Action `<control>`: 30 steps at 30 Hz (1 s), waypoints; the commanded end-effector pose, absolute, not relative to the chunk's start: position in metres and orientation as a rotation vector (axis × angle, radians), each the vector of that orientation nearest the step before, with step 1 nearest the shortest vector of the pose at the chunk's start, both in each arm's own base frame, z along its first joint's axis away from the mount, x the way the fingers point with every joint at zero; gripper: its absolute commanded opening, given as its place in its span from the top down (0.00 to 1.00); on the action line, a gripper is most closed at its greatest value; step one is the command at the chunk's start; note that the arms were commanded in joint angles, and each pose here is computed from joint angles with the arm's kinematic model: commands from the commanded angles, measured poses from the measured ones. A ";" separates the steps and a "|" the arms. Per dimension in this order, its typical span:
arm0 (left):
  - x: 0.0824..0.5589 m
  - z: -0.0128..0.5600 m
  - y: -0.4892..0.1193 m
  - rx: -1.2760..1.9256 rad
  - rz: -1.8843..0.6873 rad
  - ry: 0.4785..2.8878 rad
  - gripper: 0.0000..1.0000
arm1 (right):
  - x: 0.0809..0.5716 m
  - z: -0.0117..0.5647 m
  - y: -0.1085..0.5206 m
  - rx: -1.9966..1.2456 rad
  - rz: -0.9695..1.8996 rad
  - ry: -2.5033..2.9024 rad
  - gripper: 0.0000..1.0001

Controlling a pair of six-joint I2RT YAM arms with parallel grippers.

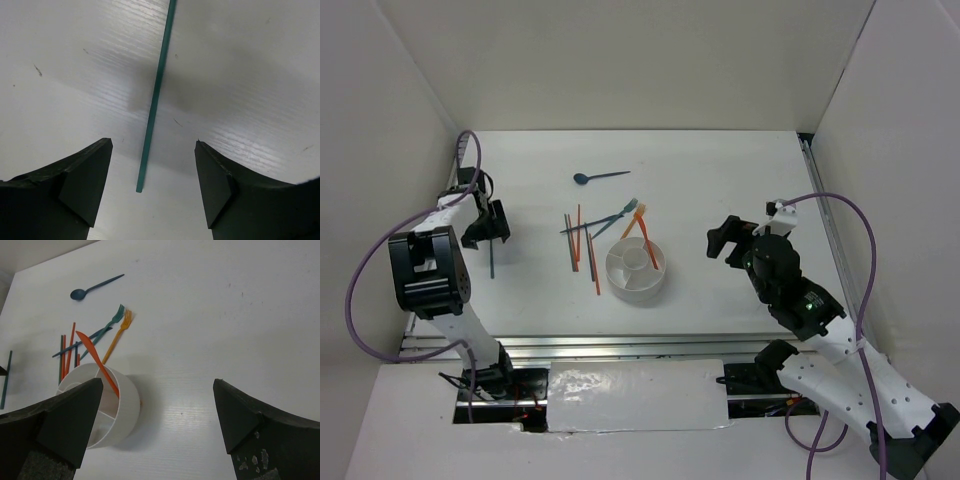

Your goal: Sort the eating utensils into containers

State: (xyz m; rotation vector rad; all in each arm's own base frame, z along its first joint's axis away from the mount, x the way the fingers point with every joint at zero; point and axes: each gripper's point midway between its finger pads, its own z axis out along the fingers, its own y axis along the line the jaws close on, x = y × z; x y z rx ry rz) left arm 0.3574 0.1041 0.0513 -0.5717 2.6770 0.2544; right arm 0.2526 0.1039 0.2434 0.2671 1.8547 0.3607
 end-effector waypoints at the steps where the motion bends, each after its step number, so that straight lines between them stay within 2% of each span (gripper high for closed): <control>1: 0.354 0.041 0.110 -0.587 0.237 2.700 0.23 | 0.256 0.265 0.105 0.276 0.396 1.783 0.00; 7: 0.353 0.029 0.115 -0.623 0.207 2.715 0.25 | 0.256 0.265 0.100 0.302 0.384 1.772 0.00; 9: 0.354 0.019 0.114 -0.629 0.190 2.735 0.30 | 0.256 0.268 0.101 0.294 0.387 1.771 0.00; 12: 0.361 0.011 0.108 -0.625 0.129 2.746 0.32 | 0.257 0.269 0.101 0.290 0.381 1.773 0.00; 15: 0.362 0.003 0.109 -0.635 0.142 2.762 0.40 | 0.257 0.269 0.100 0.294 0.376 1.775 0.00; 18: 0.362 -0.003 0.110 -0.640 0.142 2.769 0.48 | 0.256 0.270 0.101 0.294 0.386 1.772 0.00; 20: 0.362 -0.008 0.108 -0.641 0.132 2.782 0.61 | 0.256 0.270 0.102 0.295 0.391 1.774 0.00; 21: 0.362 -0.009 0.108 -0.643 0.123 2.785 0.63 | 0.257 0.269 0.101 0.298 0.388 1.777 0.00; 22: 0.363 -0.009 0.108 -0.647 0.121 2.786 0.84 | 0.256 0.271 0.102 0.301 0.395 1.776 0.00; 23: 0.363 -0.011 0.107 -0.646 0.118 2.792 0.96 | 0.257 0.271 0.102 0.300 0.393 1.778 0.00; 24: 0.365 -0.011 0.106 -0.645 0.109 2.794 1.00 | 0.256 0.271 0.103 0.299 0.398 1.777 0.00; 30: 0.376 0.005 0.098 -0.622 0.024 2.769 1.00 | 0.254 0.272 0.100 0.307 0.398 1.774 0.00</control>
